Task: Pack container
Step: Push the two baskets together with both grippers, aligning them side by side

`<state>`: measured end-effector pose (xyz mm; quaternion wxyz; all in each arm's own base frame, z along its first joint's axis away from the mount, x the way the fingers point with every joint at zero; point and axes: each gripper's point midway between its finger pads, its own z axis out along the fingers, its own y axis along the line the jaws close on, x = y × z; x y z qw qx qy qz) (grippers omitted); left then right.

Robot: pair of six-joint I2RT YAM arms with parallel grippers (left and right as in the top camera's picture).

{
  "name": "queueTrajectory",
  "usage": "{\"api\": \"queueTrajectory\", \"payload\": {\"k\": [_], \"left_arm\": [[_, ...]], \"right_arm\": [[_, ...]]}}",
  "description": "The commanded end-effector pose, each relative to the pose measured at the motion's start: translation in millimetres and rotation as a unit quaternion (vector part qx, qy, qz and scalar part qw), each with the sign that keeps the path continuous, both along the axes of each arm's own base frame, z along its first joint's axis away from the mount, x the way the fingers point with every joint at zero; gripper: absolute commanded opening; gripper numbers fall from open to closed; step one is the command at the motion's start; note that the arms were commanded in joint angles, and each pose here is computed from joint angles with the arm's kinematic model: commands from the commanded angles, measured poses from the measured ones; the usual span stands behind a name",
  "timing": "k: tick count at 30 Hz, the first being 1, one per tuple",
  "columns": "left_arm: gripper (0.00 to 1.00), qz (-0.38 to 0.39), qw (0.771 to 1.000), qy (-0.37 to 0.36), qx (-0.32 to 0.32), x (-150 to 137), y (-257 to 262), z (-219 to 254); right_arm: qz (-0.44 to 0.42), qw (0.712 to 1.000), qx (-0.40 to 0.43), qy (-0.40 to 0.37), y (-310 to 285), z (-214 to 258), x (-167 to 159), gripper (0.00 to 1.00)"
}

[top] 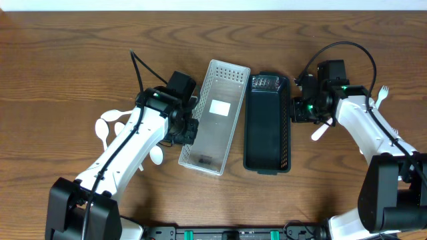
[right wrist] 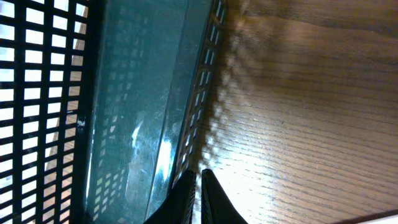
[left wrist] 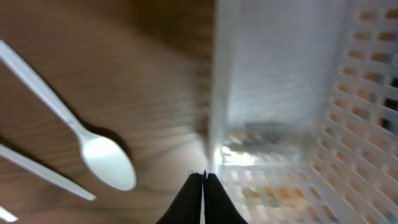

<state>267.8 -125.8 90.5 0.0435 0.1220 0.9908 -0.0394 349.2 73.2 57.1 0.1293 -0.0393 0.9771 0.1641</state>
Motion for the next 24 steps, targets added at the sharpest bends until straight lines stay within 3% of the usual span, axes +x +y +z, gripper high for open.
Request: {"api": "queueTrajectory", "payload": {"k": [1,6,12,24], "left_arm": [[0.06,-0.002,0.999,-0.028,0.033,13,9,2],[0.06,0.0,0.999,-0.025,0.035,16,8,-4],[0.06,0.009,0.998,0.028,0.054,3,13,-35],[0.06,0.008,0.997,0.075,0.016,-13,-1,-42]], "right_arm": [[0.013,1.0,0.007,-0.008,6,4,5,0.07],[0.013,1.0,0.007,-0.008,6,4,4,0.07],[0.013,1.0,0.007,-0.006,6,4,3,0.06],[0.012,1.0,0.012,-0.014,7,5,7,0.04]]}}
